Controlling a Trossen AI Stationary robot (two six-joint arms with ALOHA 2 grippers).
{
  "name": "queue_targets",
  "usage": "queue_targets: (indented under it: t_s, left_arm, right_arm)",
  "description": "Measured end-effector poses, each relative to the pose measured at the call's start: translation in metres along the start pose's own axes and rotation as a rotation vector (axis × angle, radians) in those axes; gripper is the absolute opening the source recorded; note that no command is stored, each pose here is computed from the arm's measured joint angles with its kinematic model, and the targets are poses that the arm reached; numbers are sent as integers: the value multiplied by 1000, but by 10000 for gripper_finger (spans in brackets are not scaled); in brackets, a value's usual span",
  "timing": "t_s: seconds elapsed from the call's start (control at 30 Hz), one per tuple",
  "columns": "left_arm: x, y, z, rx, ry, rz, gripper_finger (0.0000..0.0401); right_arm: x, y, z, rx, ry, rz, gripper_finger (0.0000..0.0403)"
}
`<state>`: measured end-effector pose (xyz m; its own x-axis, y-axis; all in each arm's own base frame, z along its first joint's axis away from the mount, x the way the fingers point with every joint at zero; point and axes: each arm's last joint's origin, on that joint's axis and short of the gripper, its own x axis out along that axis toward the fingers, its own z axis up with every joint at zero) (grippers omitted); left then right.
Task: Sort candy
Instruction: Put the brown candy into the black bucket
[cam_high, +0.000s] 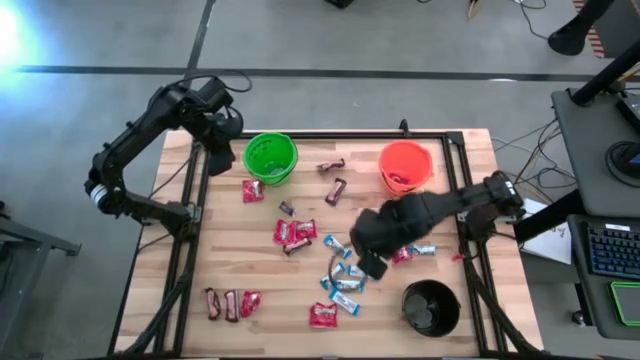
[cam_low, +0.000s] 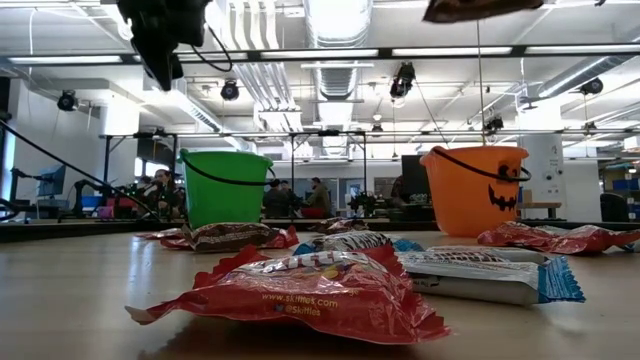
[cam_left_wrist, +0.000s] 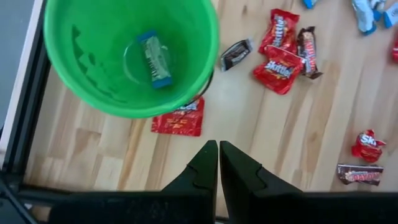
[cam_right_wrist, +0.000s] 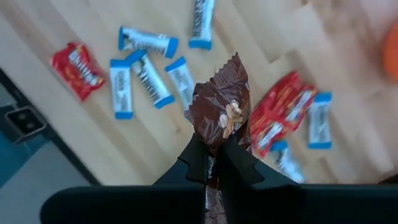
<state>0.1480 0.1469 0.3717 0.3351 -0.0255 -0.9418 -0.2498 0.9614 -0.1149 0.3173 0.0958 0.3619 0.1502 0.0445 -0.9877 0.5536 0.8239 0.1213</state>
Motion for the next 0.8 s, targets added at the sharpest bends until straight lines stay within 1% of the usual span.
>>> queue_targets:
  t_s: [0.13, 0.37, 0.63, 0.8]
  left_arm:
    - [-1, -8, 1, 36, -9, -9, 0]
    - [-6, -19, -1, 75, -34, -17, 0]
    - [-7, -21, -1, 79, -36, -18, 0]
    - [-6, -21, -1, 79, -36, -19, 0]
  right_arm:
    - [2, 17, -23, 52, 10, -3, 11]
    - [16, 38, -67, 152, 36, -59, 11]
    - [30, 53, -115, 263, 67, -122, 11]
    - [35, 57, -139, 327, 83, -149, 11]
